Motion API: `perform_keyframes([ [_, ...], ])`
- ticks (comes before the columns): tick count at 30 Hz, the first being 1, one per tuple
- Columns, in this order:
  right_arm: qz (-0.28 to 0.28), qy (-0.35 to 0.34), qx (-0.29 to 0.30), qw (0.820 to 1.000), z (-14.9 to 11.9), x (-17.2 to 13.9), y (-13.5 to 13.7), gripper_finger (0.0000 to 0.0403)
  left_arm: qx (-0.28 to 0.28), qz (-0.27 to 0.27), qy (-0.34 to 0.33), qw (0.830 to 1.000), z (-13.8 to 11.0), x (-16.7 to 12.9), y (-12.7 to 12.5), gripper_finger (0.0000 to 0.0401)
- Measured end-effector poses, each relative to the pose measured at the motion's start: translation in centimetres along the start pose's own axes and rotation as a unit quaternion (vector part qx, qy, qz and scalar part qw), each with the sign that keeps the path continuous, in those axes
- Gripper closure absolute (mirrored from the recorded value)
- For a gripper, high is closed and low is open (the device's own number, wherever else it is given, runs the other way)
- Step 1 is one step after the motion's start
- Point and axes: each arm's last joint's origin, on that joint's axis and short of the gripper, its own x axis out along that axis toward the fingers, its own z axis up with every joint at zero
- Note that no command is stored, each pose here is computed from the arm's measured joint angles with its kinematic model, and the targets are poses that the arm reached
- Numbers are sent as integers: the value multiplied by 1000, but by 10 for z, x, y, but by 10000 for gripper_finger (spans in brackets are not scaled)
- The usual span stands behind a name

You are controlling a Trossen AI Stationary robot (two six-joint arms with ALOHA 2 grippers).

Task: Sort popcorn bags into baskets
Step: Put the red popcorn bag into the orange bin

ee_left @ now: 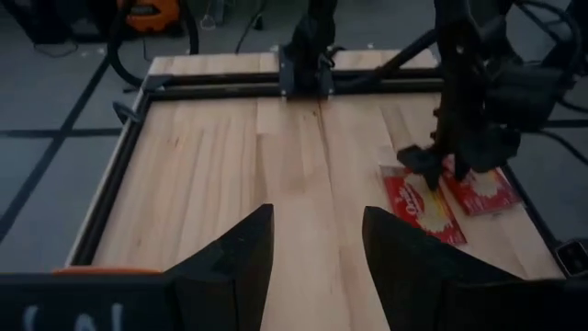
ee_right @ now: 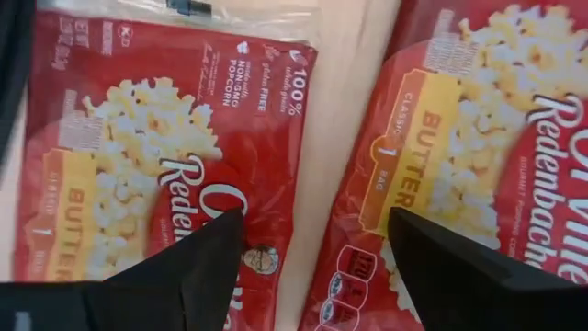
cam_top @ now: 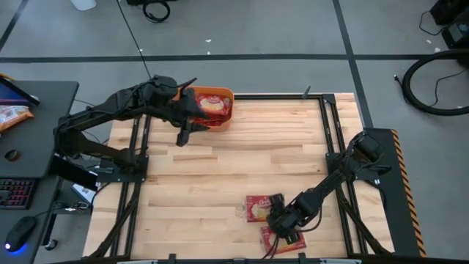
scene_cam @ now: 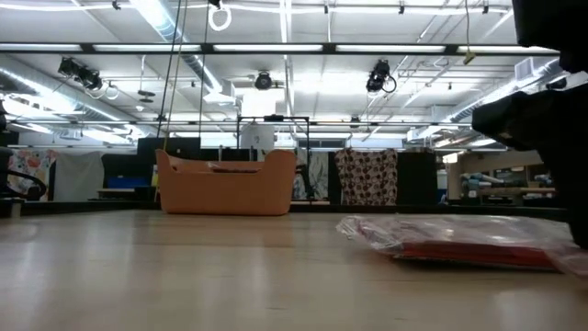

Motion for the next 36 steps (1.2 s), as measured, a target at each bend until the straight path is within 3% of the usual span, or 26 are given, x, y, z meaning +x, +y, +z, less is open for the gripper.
perform_keyframes([
  [4, -37, -7, -14, 999, -9, 4, -12, 136, 0, 5, -3, 1000, 0, -3, 0, 230],
  [11, -84, -10, -23, 996, -21, 5, -63, 167, -12, 4, 3, 1000, -1, -3, -1, 230],
  [16, -145, -21, -28, 989, -12, 6, -118, 174, -18, 1, 25, 1000, -5, -3, -1, 230],
  [21, -187, -57, 36, 980, 0, -2, -182, 180, -40, -2, 48, 998, -10, -3, -2, 230],
  [25, -196, -61, 59, 977, 10, -25, -218, 185, -64, -6, 71, 995, -13, 0, -4, 230],
  [29, -201, -88, 39, 975, 24, -63, -229, 186, -61, 0, 112, 992, -21, 15, -8, 230],
  [36, -240, -115, 18, 964, 17, -131, -219, 188, -54, 13, 160, 986, -59, 67, -15, 230],
])
